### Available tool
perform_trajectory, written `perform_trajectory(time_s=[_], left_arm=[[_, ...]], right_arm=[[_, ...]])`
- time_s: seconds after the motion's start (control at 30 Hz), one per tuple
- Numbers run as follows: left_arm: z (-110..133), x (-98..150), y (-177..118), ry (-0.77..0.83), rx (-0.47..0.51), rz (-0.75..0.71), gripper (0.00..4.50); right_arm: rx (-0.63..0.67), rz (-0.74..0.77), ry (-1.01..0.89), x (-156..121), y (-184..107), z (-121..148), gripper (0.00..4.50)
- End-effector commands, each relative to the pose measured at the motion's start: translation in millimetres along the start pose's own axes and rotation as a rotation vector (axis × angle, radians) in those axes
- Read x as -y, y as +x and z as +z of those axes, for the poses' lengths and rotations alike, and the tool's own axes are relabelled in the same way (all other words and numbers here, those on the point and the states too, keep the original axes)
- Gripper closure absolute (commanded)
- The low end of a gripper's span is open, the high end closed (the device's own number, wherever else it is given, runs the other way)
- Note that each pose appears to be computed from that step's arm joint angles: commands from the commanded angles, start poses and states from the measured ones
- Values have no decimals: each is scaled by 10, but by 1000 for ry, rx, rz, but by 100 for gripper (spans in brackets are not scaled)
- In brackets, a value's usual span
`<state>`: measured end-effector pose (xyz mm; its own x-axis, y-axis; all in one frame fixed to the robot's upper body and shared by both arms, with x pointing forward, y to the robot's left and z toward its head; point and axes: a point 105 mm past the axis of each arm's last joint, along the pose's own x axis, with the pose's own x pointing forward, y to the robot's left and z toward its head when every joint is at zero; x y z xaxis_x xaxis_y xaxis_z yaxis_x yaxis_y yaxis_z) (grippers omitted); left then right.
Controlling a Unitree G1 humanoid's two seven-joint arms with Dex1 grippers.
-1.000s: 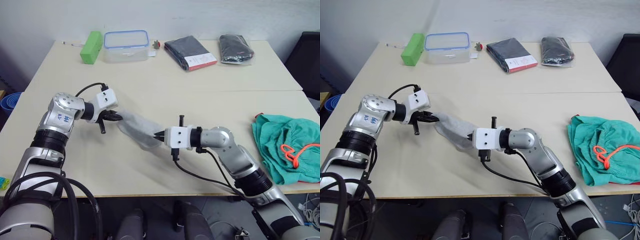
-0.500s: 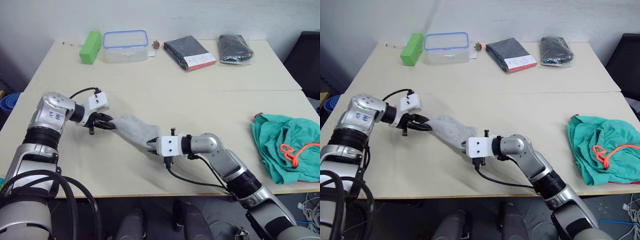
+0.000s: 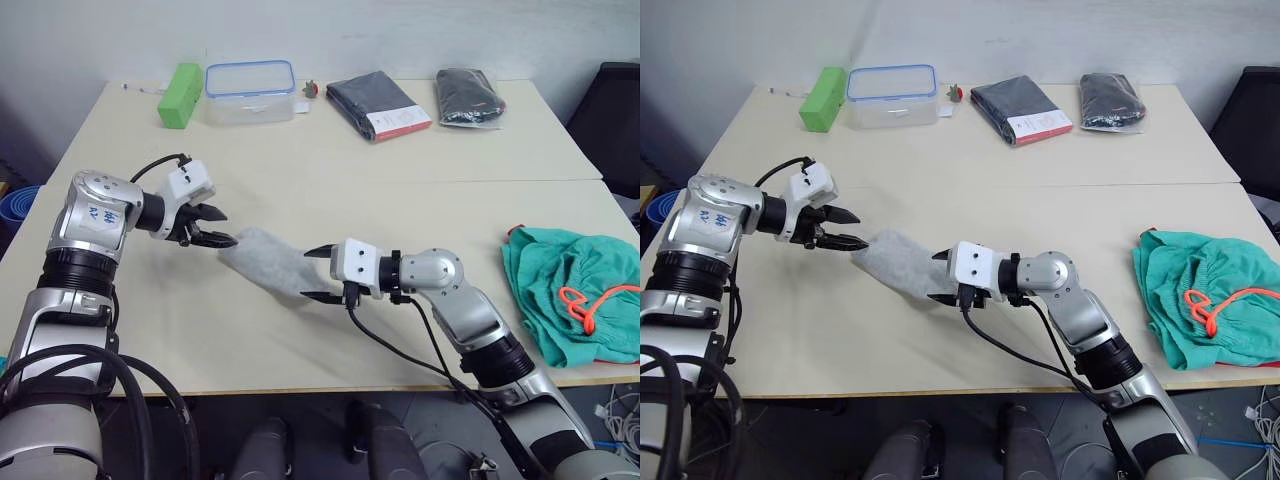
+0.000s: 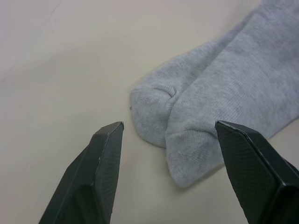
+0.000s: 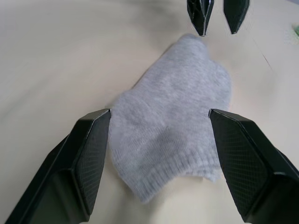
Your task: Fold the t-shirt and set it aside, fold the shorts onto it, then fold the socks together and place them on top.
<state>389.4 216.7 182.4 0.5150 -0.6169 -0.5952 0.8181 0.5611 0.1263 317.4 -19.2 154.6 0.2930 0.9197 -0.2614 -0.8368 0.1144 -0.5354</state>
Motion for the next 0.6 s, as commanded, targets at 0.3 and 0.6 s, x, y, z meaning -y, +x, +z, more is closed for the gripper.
perform_trajectory(time_s=[0.3,0.6], left_arm=[[-133,18,51,-385,1,20,140],[-62,64,85,-404,41,-32,408]], right_arm=[[54,-46,-39,112,31,197,107],[41,-48,-44,98,11,168,106]])
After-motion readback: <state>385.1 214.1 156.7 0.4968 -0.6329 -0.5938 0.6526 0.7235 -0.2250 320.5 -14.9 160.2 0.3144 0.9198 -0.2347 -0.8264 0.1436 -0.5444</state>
